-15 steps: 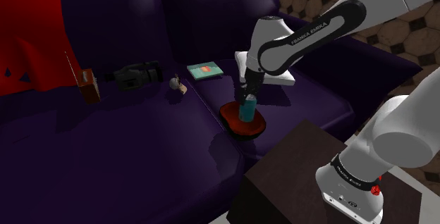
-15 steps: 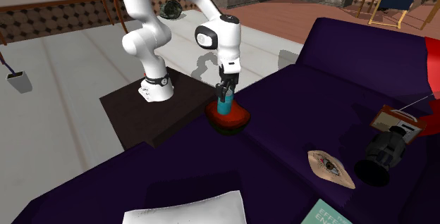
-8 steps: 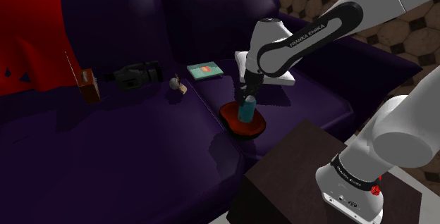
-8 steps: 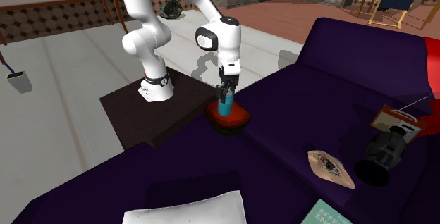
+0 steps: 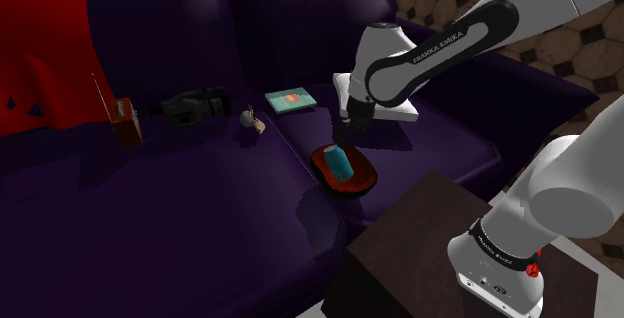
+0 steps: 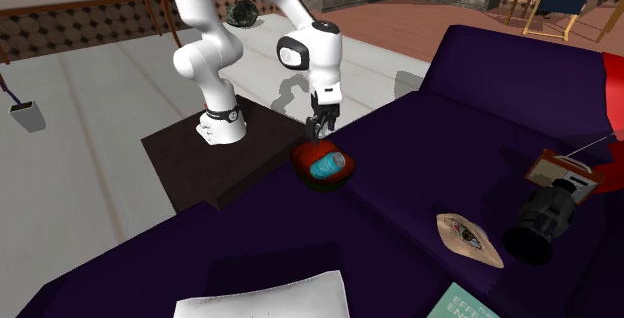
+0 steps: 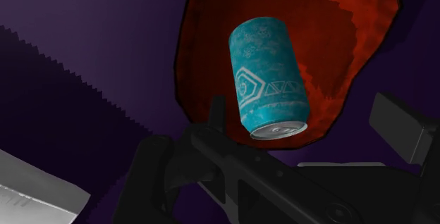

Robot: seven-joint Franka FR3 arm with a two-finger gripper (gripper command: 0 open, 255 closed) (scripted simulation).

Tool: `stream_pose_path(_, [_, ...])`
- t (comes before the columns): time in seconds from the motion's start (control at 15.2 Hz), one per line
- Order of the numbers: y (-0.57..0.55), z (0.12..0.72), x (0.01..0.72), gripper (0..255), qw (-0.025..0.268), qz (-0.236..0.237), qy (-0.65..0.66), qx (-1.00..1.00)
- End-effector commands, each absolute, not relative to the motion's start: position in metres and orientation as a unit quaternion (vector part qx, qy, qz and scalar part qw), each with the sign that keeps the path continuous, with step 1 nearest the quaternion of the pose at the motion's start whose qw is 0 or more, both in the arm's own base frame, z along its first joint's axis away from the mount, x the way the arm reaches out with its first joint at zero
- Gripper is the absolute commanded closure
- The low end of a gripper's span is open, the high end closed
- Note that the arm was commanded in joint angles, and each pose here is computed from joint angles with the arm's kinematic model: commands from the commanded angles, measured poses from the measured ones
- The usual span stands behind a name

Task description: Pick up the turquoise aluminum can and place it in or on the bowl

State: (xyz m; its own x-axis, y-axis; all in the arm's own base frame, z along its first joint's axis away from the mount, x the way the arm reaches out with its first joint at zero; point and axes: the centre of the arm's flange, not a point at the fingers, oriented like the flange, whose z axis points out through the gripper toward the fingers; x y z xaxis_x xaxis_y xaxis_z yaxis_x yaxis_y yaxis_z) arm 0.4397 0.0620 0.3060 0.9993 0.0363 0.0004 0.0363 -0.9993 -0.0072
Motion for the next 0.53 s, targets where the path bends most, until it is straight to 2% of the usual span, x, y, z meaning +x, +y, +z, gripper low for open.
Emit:
stream_pose_path(0.0, [0.062, 0.326, 0.439, 0, 0.004, 0.000, -0.018, -1.000])
stream_pose_path(0.13, [0.062, 0.349, 0.439, 0, 0.004, 0.000, -0.018, -1.000])
stream_pose_path(0.46, [0.062, 0.349, 0.439, 0, 0.004, 0.000, -0.018, -1.000])
